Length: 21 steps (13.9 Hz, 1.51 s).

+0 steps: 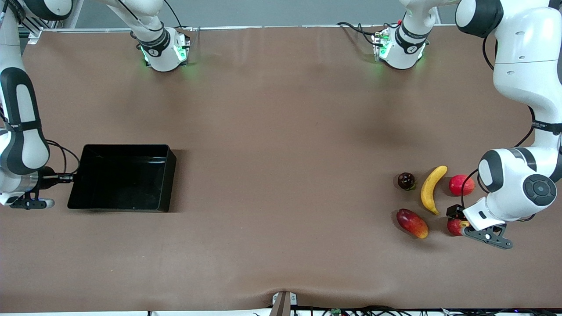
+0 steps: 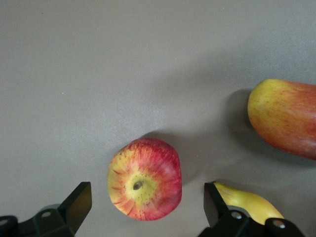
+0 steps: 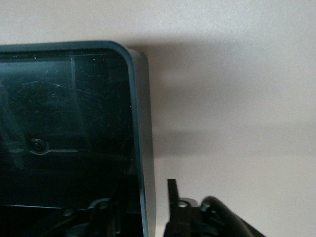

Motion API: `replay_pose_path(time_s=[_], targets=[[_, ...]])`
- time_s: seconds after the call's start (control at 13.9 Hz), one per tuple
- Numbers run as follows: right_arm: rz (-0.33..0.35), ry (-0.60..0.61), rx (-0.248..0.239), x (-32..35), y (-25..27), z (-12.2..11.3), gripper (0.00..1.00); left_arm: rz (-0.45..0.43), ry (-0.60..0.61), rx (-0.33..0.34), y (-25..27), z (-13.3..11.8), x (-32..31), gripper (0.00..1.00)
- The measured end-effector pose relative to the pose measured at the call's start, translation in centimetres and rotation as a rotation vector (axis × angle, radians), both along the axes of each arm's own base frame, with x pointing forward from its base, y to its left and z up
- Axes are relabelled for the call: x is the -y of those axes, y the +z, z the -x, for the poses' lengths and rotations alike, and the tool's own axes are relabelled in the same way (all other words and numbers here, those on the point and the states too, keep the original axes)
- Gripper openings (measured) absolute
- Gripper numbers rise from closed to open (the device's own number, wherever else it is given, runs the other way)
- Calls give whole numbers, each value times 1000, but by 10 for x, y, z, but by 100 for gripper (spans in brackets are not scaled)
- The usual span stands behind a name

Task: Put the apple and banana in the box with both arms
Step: 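Grasp the red apple with the left gripper while the right gripper grips the box, then drag the box with the right gripper while the left gripper lifts the apple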

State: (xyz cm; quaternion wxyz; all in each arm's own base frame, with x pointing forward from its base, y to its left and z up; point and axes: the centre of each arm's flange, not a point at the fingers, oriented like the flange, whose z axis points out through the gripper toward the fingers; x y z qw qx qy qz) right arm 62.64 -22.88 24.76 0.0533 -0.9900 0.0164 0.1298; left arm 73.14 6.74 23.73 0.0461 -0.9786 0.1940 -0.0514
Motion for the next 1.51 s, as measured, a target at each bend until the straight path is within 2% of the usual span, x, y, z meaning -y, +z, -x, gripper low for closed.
replay_pose_path(time_s=[0.22,0.43,0.58,0.65,0.79,0.93,1.15,1.37,1.51], targets=[[-5,3,-7,-2,0,1,5,1,3,28,-14,-2,-2,100],[-37,5,-47,-9,6,1,6,6,26,49,-28,-3,-4,100],[-92,-9,-78,-17,20,-1,6,5,29,53,-28,-4,-6,82],[-113,-10,-87,-21,30,-4,6,4,30,56,-27,-5,-7,70],[-143,14,-87,-37,49,-13,6,3,31,62,-24,-6,-8,68],[-183,52,-68,-67,67,-24,6,1,33,74,-17,-8,-12,68],[-247,66,-48,-124,82,-37,6,-3,35,81,18,-11,-13,68],[-264,37,-74,-206,85,-46,6,8,47,48,82,-5,1,68],[-243,20,-83,-269,86,-49,6,32,93,-4,122,7,25,68]])
